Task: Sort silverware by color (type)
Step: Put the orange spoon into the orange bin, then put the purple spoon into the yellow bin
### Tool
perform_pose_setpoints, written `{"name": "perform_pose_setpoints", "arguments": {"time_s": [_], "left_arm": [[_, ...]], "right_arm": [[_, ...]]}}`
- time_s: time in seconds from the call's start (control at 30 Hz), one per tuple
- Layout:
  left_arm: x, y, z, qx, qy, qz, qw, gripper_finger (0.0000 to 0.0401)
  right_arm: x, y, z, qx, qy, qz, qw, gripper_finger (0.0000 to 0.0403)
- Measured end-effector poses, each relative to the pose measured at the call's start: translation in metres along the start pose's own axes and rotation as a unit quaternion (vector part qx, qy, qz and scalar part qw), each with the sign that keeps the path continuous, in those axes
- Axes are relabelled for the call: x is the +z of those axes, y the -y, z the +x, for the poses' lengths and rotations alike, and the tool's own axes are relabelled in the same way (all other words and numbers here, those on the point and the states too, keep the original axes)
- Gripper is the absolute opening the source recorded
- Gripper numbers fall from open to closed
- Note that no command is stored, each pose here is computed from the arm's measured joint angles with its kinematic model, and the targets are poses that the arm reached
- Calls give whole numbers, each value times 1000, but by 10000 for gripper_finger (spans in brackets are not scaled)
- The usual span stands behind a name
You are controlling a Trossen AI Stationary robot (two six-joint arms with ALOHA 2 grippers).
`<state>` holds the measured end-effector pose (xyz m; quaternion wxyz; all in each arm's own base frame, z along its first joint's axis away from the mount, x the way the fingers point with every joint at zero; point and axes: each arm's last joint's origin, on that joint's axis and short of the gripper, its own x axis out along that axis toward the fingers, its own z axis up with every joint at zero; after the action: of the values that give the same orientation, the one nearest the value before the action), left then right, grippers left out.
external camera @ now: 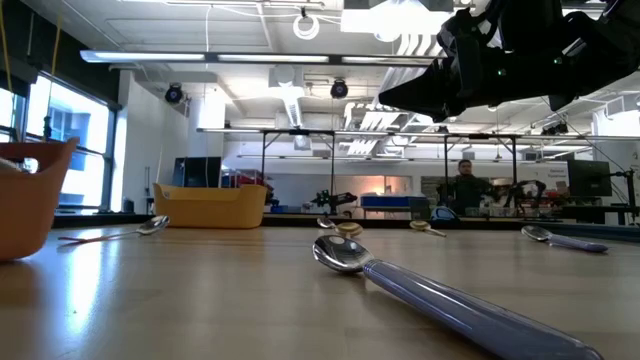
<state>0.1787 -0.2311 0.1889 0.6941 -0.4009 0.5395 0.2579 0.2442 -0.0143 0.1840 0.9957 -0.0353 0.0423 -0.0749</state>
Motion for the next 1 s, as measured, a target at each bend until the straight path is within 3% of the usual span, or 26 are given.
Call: {"name": "perform_pose_setpoints", "arguments": {"time_s": [0.27, 0.53, 0.77, 1.0], "left_arm": [[1, -6, 7, 9, -4, -2, 1000, 8], [-5, -2, 0, 5, -23, 15, 1000, 69], [1, 14, -36, 35, -15, 87, 995, 120], [32, 40, -73, 24, 47, 169, 984, 105]], "right_arm": [[0, 0, 0, 0, 0, 4, 1000, 0], [0, 0, 0, 1, -2, 9, 1000, 0], [-2, -1, 0, 2, -11, 7, 1000, 0], [3, 5, -2, -8, -3, -41, 999, 0]]}}
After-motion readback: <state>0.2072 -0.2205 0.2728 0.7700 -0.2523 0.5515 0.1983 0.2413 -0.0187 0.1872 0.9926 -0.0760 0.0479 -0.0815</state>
